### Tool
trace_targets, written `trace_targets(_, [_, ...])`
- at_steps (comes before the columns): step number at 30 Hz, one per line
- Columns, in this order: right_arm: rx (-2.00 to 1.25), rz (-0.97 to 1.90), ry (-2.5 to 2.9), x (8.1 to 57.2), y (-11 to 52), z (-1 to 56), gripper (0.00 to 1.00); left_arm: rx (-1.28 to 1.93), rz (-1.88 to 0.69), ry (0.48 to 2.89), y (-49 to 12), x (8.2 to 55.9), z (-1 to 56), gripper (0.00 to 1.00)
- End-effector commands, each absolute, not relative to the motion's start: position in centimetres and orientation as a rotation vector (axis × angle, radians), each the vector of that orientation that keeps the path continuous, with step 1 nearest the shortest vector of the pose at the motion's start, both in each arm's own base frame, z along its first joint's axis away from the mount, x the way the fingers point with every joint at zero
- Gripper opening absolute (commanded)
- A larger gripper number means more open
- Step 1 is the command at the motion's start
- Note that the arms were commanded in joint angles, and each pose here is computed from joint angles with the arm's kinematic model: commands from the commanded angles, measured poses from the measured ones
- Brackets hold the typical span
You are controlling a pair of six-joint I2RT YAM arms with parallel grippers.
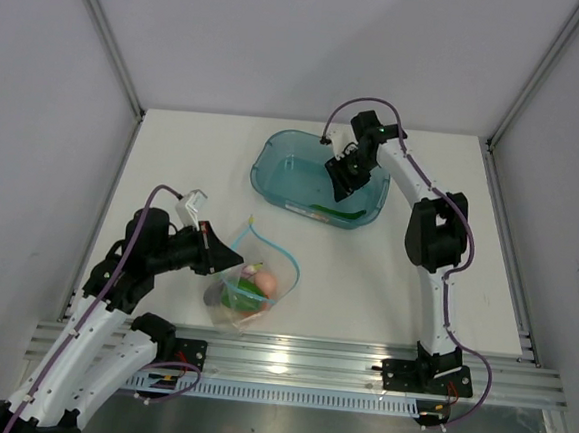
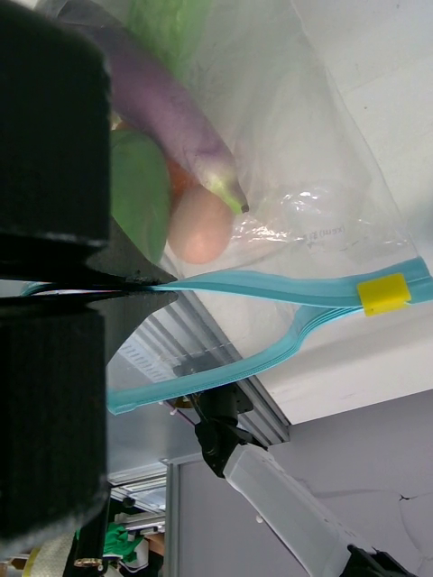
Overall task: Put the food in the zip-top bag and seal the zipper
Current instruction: Pick up the fake vegetable from the bin.
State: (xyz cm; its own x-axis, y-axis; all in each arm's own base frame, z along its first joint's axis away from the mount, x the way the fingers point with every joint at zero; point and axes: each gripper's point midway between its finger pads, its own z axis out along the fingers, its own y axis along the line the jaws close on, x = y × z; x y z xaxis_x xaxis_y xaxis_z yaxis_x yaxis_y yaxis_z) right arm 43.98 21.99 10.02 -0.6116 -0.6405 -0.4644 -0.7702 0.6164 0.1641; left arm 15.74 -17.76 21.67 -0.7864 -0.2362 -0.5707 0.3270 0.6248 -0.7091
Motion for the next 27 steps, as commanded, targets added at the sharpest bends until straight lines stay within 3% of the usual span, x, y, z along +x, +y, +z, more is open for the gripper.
trace_targets(1, [-1.217,0.565,2.504,42.3,23.0,8.1,0.46,0.105,-1.155,2.163,-18.0,15.9,22.5,0.0])
trace_targets(22, [-1.282,0.429,2.572,41.0,23.0,3.0,0.48,0.085,-1.158,2.17,-17.9,15.7,22.3,0.01])
trace_targets(27, [-1.274,0.317,2.592,41.4,22.2,1.6,0.55,0.083,-1.162,2.176,-18.0,15.8,22.1,0.0])
